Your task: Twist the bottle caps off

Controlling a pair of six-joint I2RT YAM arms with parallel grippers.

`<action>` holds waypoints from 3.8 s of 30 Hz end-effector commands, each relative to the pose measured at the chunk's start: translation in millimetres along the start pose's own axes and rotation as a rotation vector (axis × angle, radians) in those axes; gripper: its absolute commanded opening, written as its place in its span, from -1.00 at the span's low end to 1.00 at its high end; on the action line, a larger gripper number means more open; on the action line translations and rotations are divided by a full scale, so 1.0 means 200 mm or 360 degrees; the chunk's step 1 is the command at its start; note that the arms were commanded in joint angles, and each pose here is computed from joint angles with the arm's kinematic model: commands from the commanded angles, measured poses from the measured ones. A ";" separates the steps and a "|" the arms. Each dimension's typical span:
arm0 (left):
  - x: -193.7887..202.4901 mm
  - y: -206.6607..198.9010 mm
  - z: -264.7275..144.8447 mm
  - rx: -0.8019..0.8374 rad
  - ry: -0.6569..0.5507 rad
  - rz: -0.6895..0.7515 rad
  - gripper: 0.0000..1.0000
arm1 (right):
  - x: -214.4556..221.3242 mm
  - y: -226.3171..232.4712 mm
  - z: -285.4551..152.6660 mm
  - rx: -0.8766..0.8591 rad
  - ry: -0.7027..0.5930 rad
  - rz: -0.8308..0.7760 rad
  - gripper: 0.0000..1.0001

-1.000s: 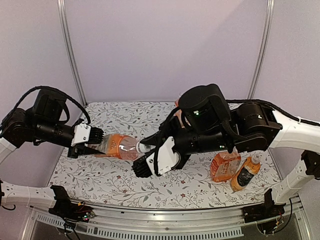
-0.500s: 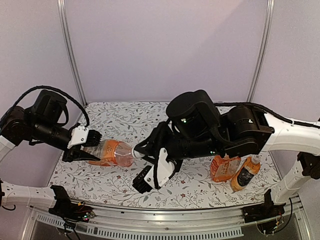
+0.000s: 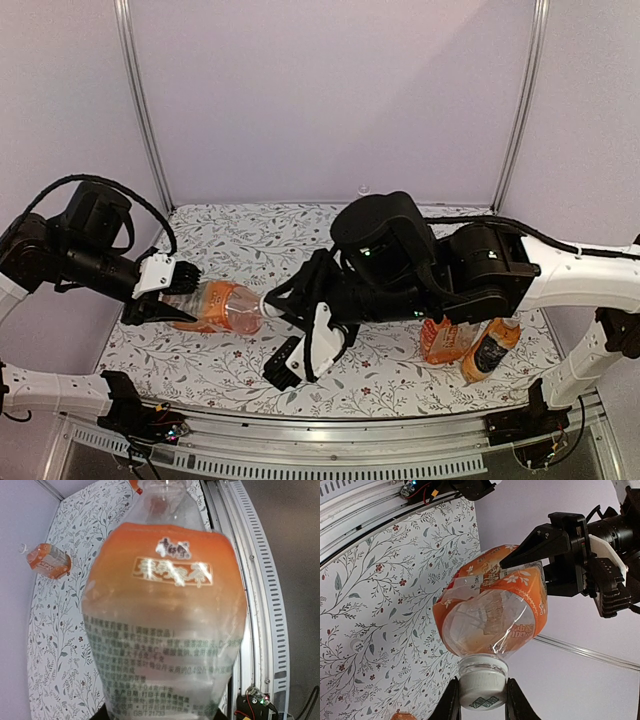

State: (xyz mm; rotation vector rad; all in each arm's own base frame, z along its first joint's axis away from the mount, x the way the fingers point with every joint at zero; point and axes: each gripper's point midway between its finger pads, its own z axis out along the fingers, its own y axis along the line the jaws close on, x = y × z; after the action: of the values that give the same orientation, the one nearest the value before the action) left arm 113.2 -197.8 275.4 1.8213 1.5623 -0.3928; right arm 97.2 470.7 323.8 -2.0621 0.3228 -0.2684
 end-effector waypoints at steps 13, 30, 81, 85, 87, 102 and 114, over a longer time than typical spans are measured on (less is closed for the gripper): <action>-0.16 0.06 -0.05 -0.0070 -0.0205 0.0074 -0.65 | 0.03 -0.08 0.01 0.0169 0.0048 0.0113 -0.55; -0.15 0.06 -0.05 -0.0081 -0.0188 0.0086 -0.65 | 0.05 -0.08 0.01 0.0160 0.0074 0.0152 -0.04; -0.09 0.34 -0.02 -0.0568 -0.0091 0.0119 -0.60 | 0.32 -0.21 -0.08 -0.0121 0.0098 0.3557 0.24; -0.09 0.35 -0.03 -0.0579 -0.0088 0.0124 -0.60 | 0.31 -0.21 -0.07 -0.0124 0.0097 0.3531 0.09; -0.09 0.35 -0.03 -0.0582 -0.0090 0.0122 -0.60 | 0.32 -0.22 -0.06 -0.0119 0.0090 0.3518 0.03; -0.03 0.21 0.00 -0.0373 -0.0036 0.0185 -0.59 | 0.20 -0.19 -0.10 -0.0291 -0.0082 0.2833 -1.00; -0.02 0.11 -0.01 -0.0215 -0.0061 0.0126 -0.59 | 0.15 -0.11 -0.29 0.0078 -0.0012 0.1249 -1.00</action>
State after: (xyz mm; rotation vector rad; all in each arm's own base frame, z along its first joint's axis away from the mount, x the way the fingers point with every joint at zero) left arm 132.8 -200.9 277.5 1.7857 1.4553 -0.2588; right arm 74.5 434.2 330.7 -1.8132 1.3074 0.4859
